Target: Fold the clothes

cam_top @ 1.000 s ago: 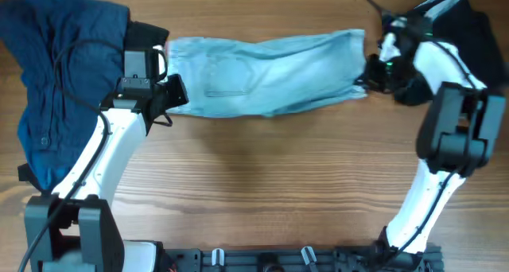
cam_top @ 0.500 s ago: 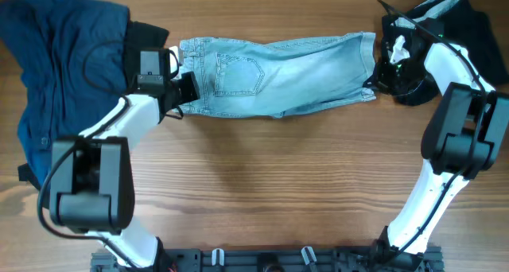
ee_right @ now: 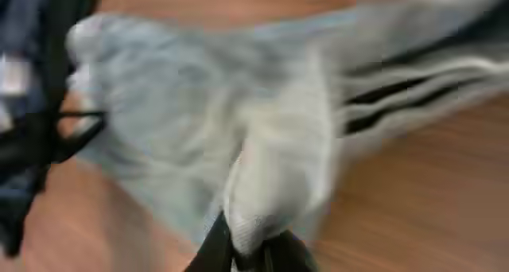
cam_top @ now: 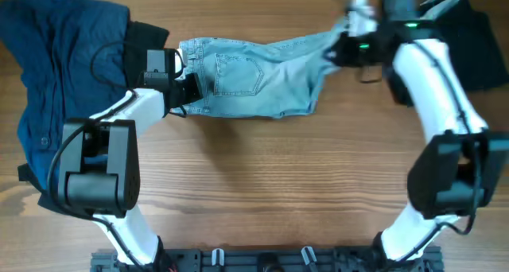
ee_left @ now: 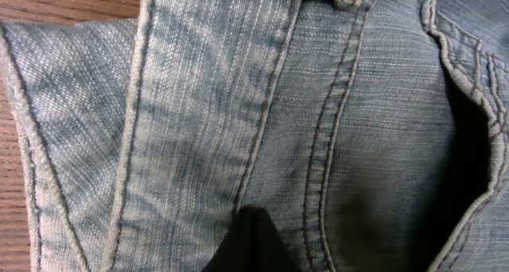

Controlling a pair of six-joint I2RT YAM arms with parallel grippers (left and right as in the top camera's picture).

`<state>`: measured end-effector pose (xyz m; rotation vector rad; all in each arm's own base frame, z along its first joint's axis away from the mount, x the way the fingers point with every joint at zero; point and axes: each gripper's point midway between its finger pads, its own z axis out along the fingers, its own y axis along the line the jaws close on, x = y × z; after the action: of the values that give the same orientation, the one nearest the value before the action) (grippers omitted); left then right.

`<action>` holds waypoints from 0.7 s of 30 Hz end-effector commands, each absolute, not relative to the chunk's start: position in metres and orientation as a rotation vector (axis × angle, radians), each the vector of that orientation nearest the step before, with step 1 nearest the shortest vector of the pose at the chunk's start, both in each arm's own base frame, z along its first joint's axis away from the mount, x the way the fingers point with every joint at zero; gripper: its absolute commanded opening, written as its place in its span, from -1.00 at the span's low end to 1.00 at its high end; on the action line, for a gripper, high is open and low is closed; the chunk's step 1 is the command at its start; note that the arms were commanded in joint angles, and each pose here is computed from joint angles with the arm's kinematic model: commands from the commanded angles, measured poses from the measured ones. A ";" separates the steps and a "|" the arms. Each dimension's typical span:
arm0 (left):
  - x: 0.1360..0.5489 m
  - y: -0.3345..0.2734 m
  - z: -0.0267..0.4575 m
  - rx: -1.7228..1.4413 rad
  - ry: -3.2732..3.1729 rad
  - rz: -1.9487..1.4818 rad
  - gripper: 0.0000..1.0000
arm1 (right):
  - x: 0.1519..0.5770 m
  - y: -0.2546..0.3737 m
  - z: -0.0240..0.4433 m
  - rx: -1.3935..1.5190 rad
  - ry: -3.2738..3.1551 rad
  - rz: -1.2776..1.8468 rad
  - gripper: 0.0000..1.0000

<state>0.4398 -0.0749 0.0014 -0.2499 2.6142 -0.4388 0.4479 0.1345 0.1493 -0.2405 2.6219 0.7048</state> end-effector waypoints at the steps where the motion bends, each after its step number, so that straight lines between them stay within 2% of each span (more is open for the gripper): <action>1: 0.409 -0.063 -0.048 -0.313 2.759 -0.352 -0.92 | 0.431 0.211 0.163 -0.401 2.562 0.817 -0.91; 5: 0.409 -0.063 -0.048 -0.313 2.759 -0.352 -0.92 | 0.406 0.305 0.176 -0.588 2.447 0.833 -0.91; 8: 0.409 -0.063 -0.048 -0.313 2.759 -0.352 -0.92 | 0.390 0.344 0.183 -0.651 2.390 0.839 -0.92; 12: 0.409 -0.063 -0.048 -0.313 2.759 -0.352 -0.92 | 0.382 0.371 0.189 -0.661 2.342 0.880 -0.92; 17: 0.408 -0.060 -0.046 -0.324 2.762 -0.354 -0.92 | 0.386 0.384 0.168 -0.631 2.370 0.894 -0.91; 18: 0.407 -0.057 -0.043 -0.336 2.763 -0.352 -0.87 | 0.386 0.384 0.169 -0.632 2.363 0.894 -0.91; 19: 0.406 -0.052 -0.037 -0.352 2.760 -0.349 -0.40 | 0.387 0.385 0.170 -0.632 2.355 0.895 -0.91; 20: 0.406 -0.046 -0.028 -0.371 2.751 -0.345 0.18 | 0.389 0.386 0.172 -0.631 2.344 0.898 -0.91; 21: 0.405 -0.043 -0.024 -0.380 2.748 -0.344 0.33 | 0.390 0.386 0.173 -0.627 2.338 0.899 -0.91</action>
<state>0.4376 -0.0788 0.0058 -0.2508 2.6272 -0.4821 0.3890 0.3802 0.1712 -0.6366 2.3561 0.8850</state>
